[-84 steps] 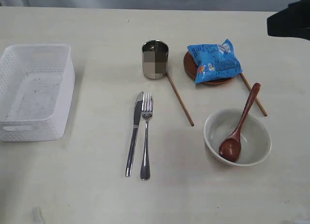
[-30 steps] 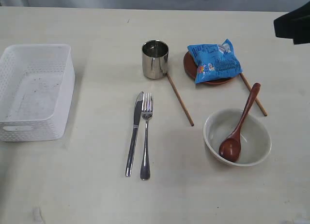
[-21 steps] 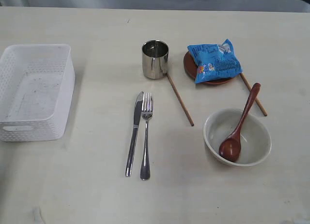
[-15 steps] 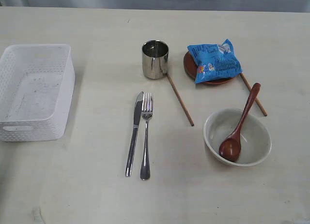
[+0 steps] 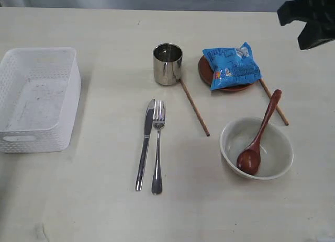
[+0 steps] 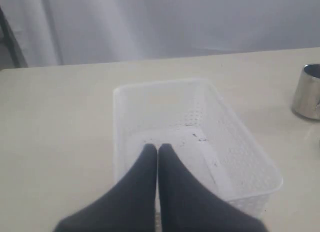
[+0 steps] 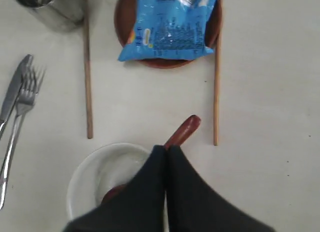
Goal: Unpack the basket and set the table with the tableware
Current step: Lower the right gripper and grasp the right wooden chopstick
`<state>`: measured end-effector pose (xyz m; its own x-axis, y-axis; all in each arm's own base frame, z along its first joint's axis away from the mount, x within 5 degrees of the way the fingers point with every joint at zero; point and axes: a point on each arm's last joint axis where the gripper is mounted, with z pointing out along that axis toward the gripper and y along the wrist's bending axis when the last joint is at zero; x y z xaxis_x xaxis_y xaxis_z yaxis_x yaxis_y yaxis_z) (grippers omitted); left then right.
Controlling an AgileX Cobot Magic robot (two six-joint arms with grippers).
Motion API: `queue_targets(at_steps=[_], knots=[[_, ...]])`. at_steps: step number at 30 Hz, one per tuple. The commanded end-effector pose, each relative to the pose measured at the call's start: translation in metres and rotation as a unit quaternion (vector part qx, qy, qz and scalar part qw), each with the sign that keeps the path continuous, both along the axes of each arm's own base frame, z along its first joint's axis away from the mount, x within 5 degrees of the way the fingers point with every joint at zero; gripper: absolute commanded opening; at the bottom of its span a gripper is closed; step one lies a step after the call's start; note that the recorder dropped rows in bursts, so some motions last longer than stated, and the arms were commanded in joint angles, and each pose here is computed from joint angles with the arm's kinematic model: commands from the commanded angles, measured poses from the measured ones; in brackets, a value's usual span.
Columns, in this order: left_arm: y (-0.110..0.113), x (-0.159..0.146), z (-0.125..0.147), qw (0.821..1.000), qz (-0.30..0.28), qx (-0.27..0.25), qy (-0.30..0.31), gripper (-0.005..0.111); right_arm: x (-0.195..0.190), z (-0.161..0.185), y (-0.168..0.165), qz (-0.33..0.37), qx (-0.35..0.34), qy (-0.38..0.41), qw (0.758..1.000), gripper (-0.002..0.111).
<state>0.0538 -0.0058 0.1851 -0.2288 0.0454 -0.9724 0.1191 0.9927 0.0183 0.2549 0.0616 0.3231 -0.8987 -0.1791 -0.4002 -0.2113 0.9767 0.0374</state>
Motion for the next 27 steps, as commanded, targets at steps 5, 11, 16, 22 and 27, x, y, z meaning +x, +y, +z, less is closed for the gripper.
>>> queue_targets(at_steps=[5,11,16,22,27], knots=[[0.000,0.000,-0.001,1.000,0.002,-0.004,-0.001,0.000,0.070,-0.057,-0.059,-0.092,0.025,0.115,0.989,0.038],[0.000,0.000,-0.001,1.000,0.002,-0.004,-0.001,0.000,0.110,-0.139,-0.059,-0.064,0.011,0.147,0.987,0.038],[0.000,0.000,-0.001,1.000,0.002,-0.004,-0.001,0.000,0.123,-0.180,-0.044,-0.005,0.013,0.150,0.989,0.038],[0.000,0.000,-0.001,1.000,0.002,-0.004,-0.001,0.000,0.124,-0.191,-0.028,0.062,-0.010,0.153,0.986,0.038],[0.000,0.000,-0.001,1.000,0.002,-0.004,-0.001,0.000,0.123,-0.201,-0.031,0.065,-0.030,0.171,0.983,0.038]])
